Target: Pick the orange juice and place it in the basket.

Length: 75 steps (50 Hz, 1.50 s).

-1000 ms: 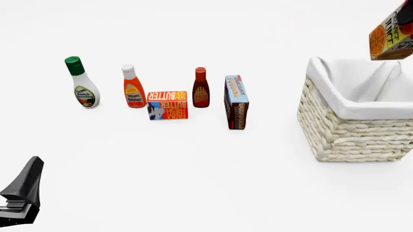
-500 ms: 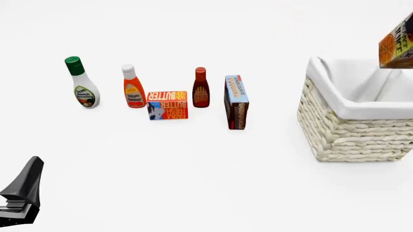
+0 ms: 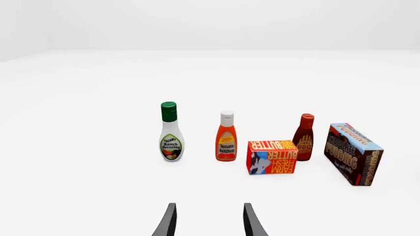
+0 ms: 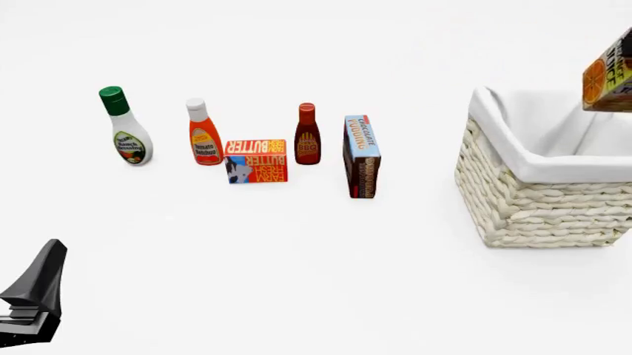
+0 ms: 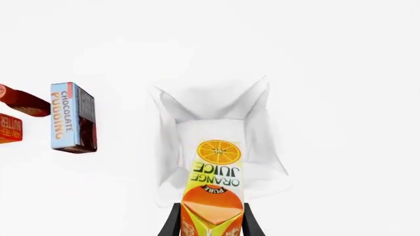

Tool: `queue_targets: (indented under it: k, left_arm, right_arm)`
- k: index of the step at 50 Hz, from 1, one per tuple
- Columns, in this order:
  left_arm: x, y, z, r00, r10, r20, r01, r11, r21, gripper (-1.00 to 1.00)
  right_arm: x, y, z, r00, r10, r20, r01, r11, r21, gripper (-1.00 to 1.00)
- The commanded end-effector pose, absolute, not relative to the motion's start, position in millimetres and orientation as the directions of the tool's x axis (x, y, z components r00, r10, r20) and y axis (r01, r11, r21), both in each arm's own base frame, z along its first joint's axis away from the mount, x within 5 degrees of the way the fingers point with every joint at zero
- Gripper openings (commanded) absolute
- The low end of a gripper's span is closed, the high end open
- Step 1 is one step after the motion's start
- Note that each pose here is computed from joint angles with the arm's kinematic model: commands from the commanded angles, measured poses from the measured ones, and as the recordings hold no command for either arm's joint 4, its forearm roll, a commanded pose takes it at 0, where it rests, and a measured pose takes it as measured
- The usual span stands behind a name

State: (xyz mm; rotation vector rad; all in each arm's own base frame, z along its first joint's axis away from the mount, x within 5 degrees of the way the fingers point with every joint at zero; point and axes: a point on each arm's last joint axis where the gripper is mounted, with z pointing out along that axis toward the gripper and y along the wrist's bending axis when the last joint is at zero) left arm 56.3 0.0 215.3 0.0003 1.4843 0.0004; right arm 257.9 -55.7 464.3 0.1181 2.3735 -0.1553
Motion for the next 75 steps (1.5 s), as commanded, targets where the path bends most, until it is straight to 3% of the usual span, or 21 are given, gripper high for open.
queue_targets:
  k: [1, 75]
  left_arm:
    - [56, 0, 215, 0.086, 0.0, -0.996, 0.0, 1.0, 0.0, 1.0]
    - [56, 0, 215, 0.086, 0.0, -0.996, 0.0, 1.0, 0.0, 1.0]
  right_arm:
    - [269, -55, 462, -0.722, 0.075, -0.688, 0.15, 0.988, -0.049, -1.0]
    - [311, -65, 429, -0.773, 0.186, -0.606, 0.223, 0.975, 0.014, -1.0]
